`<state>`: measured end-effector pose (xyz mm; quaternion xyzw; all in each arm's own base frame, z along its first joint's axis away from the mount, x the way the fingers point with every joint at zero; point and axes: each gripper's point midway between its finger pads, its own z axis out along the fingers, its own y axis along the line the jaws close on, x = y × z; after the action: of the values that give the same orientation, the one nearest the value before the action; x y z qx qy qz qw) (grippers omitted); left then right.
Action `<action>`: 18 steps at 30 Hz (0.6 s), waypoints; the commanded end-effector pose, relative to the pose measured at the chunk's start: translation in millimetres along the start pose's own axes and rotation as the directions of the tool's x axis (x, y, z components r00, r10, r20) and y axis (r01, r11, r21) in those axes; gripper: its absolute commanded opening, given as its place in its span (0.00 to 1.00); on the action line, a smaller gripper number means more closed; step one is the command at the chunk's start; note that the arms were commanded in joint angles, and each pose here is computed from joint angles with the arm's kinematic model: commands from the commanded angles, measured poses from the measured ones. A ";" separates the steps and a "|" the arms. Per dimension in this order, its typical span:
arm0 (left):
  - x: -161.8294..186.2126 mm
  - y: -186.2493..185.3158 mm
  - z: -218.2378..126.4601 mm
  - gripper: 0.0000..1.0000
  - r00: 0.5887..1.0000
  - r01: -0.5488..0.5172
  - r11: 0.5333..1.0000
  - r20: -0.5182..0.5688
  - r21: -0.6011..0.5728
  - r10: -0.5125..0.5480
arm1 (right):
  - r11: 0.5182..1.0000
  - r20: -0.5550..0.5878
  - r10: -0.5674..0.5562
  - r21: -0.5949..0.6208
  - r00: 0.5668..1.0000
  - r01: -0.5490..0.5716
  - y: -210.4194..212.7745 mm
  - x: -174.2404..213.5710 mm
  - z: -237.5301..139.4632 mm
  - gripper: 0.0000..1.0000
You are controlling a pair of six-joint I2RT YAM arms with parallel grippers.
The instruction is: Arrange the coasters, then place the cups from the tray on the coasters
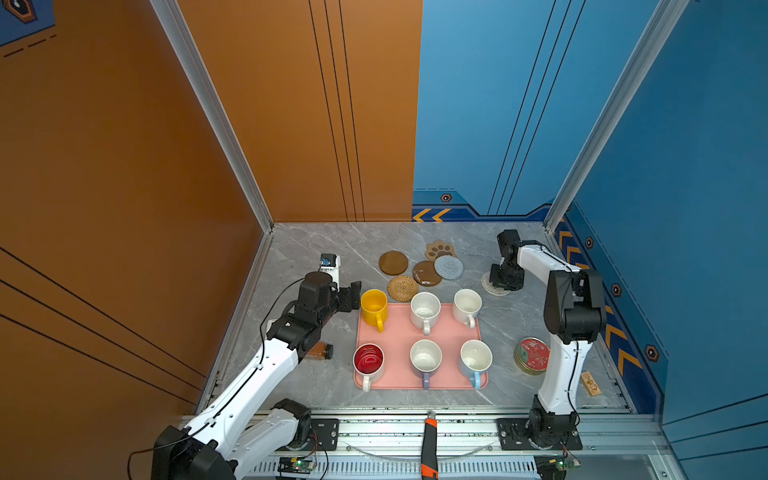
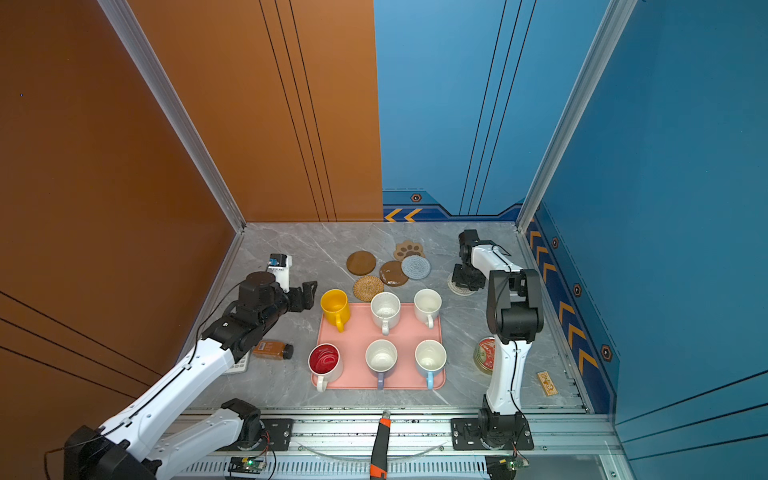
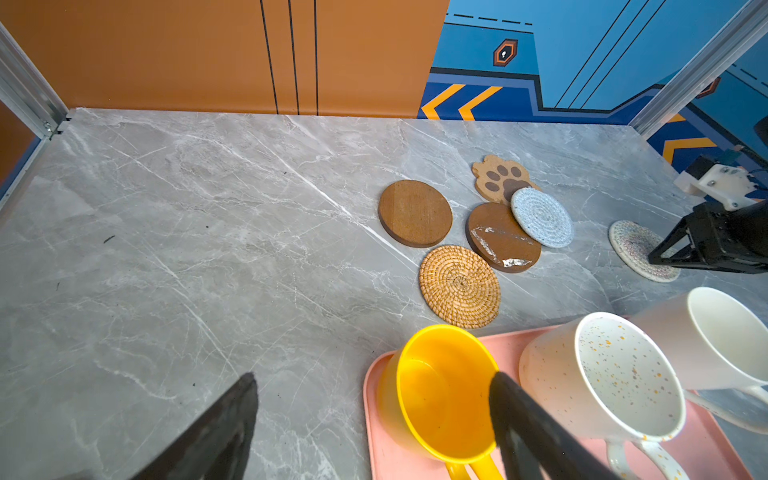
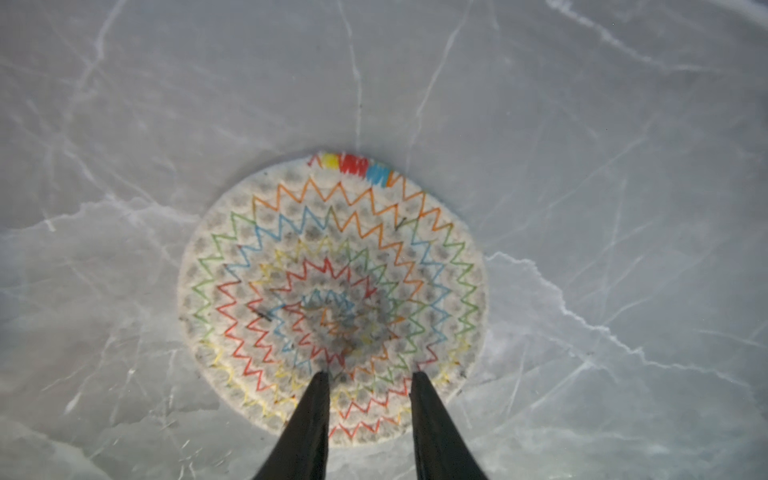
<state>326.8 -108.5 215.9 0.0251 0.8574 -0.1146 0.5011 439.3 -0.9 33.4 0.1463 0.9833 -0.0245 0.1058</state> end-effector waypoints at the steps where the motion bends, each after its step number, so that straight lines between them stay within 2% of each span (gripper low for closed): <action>1: -15.6 -5.4 -8.4 0.87 0.999 -0.018 1.000 0.034 0.009 0.018 | 0.999 0.057 -0.002 -0.054 0.998 0.005 9.1 -15.9 -42.1 0.32; 7: -18.0 -8.1 -11.7 0.87 0.999 -0.022 1.000 0.045 0.018 0.021 | 0.994 0.131 -0.045 -0.095 0.990 0.058 41.5 -29.5 -71.0 0.35; 14: -17.6 -15.2 -13.2 0.88 0.998 -0.036 0.998 0.044 0.047 0.034 | 0.977 0.226 -0.161 -0.104 0.961 0.188 111.4 -39.0 -91.0 0.41; 15: -17.0 -17.0 -13.4 0.87 0.998 -0.038 0.998 0.042 0.054 0.036 | 0.974 0.214 -0.185 -0.091 0.959 0.208 122.7 -37.2 -79.0 0.43; 18: -14.5 -18.9 -12.7 0.87 0.998 -0.045 0.997 0.037 0.058 0.043 | 0.962 0.237 -0.221 -0.103 0.946 0.251 157.1 -39.1 -76.0 0.47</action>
<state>322.8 -117.0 223.4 0.0396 0.8516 -0.1227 0.5082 502.8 128.4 129.7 0.0293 0.9713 0.0281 0.2342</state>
